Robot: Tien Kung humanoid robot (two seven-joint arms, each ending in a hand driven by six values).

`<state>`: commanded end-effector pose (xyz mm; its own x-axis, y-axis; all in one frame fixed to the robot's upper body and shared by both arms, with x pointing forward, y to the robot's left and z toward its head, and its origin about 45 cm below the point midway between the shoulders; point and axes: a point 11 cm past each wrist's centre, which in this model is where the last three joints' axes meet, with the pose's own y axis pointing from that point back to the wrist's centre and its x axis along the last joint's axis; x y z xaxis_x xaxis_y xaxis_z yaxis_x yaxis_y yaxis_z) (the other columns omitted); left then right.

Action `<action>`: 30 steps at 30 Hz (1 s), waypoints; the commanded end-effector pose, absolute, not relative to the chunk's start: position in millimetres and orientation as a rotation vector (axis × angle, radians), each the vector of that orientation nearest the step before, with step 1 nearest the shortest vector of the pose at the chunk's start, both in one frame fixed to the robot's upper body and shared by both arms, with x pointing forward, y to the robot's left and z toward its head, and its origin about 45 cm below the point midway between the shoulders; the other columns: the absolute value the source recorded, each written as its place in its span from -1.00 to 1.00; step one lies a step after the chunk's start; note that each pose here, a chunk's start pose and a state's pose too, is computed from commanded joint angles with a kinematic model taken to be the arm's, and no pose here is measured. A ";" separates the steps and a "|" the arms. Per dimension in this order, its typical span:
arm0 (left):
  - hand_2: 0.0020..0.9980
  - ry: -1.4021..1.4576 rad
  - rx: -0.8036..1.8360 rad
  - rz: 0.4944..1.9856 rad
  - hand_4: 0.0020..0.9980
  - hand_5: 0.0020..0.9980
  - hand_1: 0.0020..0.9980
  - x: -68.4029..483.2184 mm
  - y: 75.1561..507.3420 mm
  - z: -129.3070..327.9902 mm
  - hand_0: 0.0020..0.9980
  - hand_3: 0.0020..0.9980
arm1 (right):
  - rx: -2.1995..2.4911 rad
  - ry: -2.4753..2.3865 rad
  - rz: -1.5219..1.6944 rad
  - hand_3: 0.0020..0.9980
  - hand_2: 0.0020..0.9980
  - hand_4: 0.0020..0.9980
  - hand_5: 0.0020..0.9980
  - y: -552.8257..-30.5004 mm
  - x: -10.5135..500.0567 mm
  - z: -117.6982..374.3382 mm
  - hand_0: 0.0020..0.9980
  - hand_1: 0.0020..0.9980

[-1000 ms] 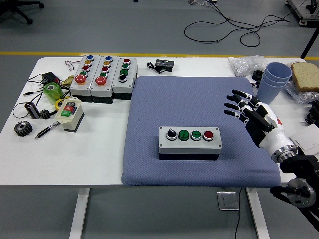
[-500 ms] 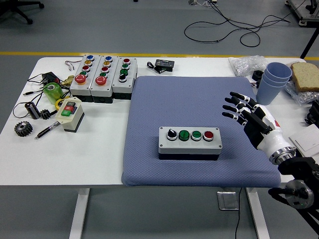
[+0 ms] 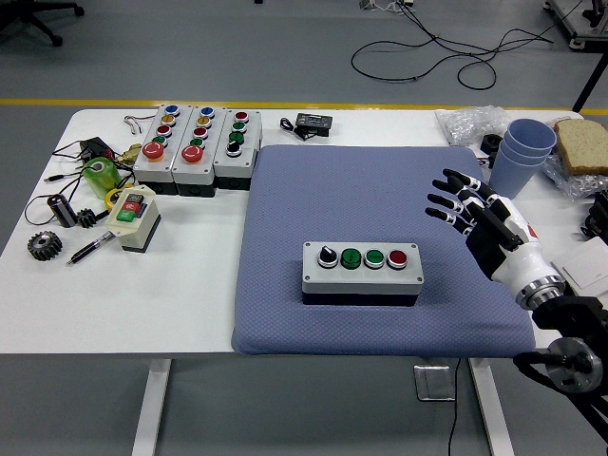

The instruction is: Pick up the button,place it on the desk,press the button,press the button

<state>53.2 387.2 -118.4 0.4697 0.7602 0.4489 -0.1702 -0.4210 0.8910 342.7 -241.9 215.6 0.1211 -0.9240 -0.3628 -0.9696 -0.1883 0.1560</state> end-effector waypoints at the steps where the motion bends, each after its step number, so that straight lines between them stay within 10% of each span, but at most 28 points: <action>1: 0.34 0.511 1.696 1.139 -0.31 0.39 0.27 53.2 387.2 -118.4 0.19 0.09 | -2.260 1.921 0.584 0.28 0.33 0.49 -0.43 -242.0 342.7 215.6 0.31 0.22; 30: 0.34 0.515 1.700 1.136 -0.31 0.39 0.27 50.3 387.5 -118.7 0.19 0.09 | -2.196 1.919 0.599 0.28 0.33 0.48 -0.41 -249.6 347.6 222.6 0.29 0.21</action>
